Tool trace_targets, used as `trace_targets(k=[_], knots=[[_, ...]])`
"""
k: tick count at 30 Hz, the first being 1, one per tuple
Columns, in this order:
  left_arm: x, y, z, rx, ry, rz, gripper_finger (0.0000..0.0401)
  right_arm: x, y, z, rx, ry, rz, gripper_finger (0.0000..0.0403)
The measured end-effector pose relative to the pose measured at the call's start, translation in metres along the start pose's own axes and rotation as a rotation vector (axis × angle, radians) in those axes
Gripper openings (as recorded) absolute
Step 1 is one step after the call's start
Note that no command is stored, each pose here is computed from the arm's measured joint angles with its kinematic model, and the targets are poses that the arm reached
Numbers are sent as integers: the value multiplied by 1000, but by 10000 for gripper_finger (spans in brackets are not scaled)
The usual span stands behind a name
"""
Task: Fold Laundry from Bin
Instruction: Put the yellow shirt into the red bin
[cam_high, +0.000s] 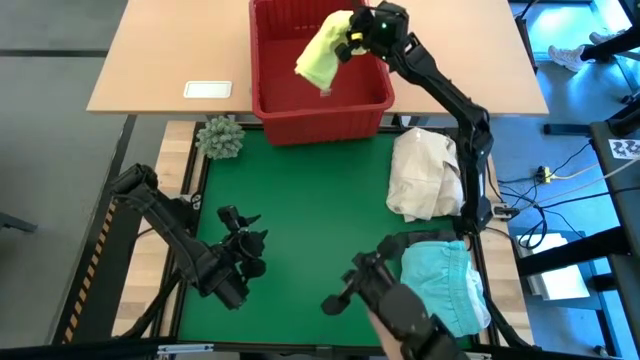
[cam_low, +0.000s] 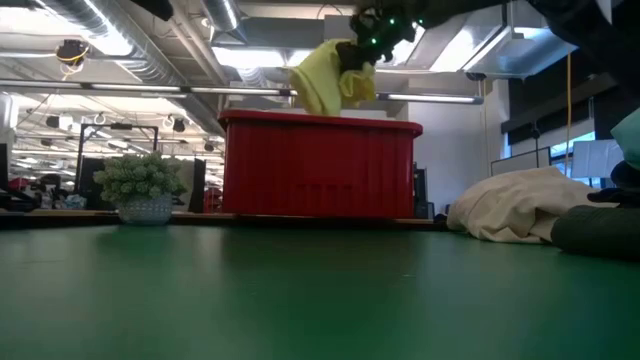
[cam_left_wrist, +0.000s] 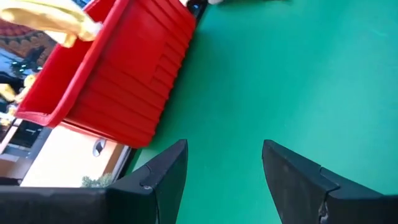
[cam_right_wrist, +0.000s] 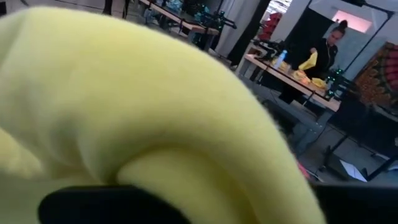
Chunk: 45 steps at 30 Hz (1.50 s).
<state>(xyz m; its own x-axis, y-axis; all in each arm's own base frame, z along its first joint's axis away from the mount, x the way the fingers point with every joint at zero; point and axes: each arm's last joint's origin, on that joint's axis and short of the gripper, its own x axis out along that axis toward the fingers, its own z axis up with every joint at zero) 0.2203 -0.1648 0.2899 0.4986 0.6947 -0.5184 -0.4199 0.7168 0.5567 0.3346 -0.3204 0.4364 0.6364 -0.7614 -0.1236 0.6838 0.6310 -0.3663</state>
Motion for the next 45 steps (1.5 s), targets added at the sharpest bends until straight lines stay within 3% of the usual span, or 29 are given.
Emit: trace_targets(k=[7, 17, 23, 27, 31, 38, 45], knots=[[22, 5, 2, 4, 39, 71, 193, 25, -9, -29, 7, 21, 54, 41], [60, 10, -6, -27, 120, 163, 123, 75, 0, -91, -2, 119, 103, 41], [73, 25, 0, -1, 122, 224, 101, 78, 3, -111, 5, 224, 199, 41], [80, 60, 9, 29, 118, 281, 82, 76, 16, -113, -21, 267, 268, 41], [84, 113, 18, -15, 124, 302, 56, 72, 29, -115, -59, 312, 342, 41], [107, 191, 41, -87, 40, 103, 19, 63, 57, -117, -141, 411, 461, 41], [143, 232, 48, -75, -32, 87, 15, 47, 90, -116, -163, 501, 641, 41]])
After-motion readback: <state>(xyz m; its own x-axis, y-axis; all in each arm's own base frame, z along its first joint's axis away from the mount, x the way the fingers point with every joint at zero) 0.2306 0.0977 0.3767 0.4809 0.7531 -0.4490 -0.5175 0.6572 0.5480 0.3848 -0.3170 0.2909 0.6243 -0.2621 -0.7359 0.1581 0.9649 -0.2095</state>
